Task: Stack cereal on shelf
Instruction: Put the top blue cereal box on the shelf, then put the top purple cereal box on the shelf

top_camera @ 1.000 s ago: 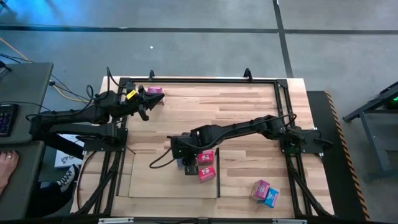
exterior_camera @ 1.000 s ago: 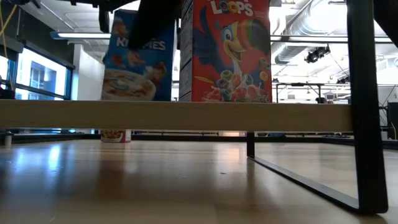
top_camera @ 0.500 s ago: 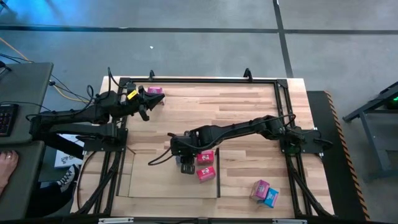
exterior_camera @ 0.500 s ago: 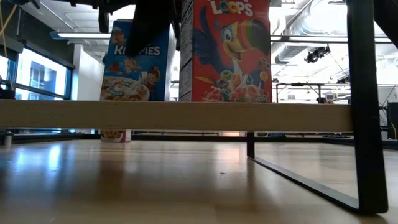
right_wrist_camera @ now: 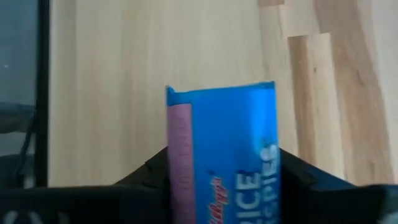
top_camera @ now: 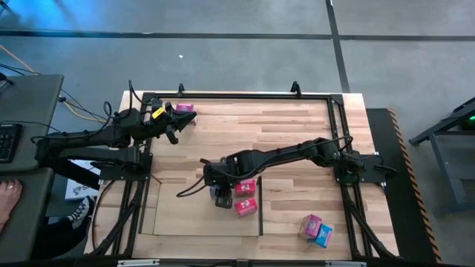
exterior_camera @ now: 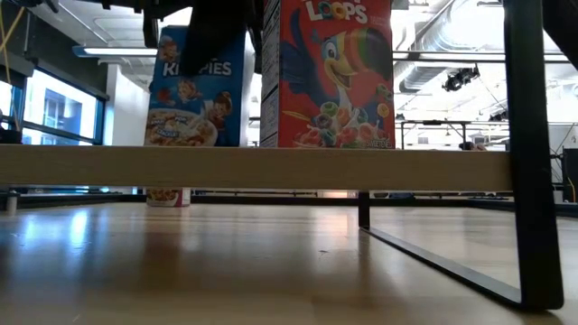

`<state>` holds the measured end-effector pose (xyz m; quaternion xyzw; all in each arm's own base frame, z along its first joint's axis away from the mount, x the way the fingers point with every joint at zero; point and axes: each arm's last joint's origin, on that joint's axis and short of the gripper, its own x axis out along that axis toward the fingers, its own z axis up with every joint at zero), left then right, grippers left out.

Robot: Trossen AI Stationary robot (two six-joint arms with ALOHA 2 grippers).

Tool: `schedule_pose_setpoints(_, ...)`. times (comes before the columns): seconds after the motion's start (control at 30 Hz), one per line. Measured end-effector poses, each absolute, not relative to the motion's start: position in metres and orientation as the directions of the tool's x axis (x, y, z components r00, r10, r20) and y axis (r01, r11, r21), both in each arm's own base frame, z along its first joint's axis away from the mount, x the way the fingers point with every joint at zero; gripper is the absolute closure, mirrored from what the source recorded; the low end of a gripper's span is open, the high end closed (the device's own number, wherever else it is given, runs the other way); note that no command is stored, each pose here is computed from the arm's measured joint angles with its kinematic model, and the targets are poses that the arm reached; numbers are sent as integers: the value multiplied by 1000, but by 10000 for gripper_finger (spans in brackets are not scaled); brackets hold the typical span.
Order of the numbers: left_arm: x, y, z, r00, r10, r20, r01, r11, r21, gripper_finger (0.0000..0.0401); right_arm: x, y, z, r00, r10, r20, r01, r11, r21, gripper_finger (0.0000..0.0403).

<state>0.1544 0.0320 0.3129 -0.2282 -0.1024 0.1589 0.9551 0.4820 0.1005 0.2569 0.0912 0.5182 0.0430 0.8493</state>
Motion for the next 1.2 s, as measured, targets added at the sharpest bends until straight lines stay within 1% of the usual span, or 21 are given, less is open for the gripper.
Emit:
schedule_pose_setpoints(0.27,154,32,313,928,350,123,-257,845,-469,401,482,105,259,459,228,-859,-16,968,249,145)
schedule_pose_setpoints(0.37,154,32,313,928,350,123,-257,845,-469,401,482,106,267,474,236,-849,-26,967,254,120)
schedule_pose_setpoints(0.43,154,32,313,928,350,123,-257,845,-469,401,482,105,274,484,236,-843,-37,968,249,110)
schedule_pose_setpoints(0.57,154,32,313,928,350,123,-256,845,-470,401,478,103,291,492,233,-839,-75,971,226,105)
schedule_pose_setpoints(0.83,154,32,313,928,350,123,-256,845,-470,401,457,98,314,459,250,-852,-124,968,217,104)
schedule_pose_setpoints(0.97,154,32,313,931,344,121,-252,846,-469,401,449,95,319,433,217,-875,-122,976,181,104)
schedule_pose_setpoints(1.13,155,31,313,938,325,120,-236,852,-467,401,430,91,323,315,179,-932,-141,980,140,104)
schedule_pose_setpoints(1.2,155,31,313,938,324,120,-234,852,-467,401,425,90,324,285,168,-944,-145,981,131,104)
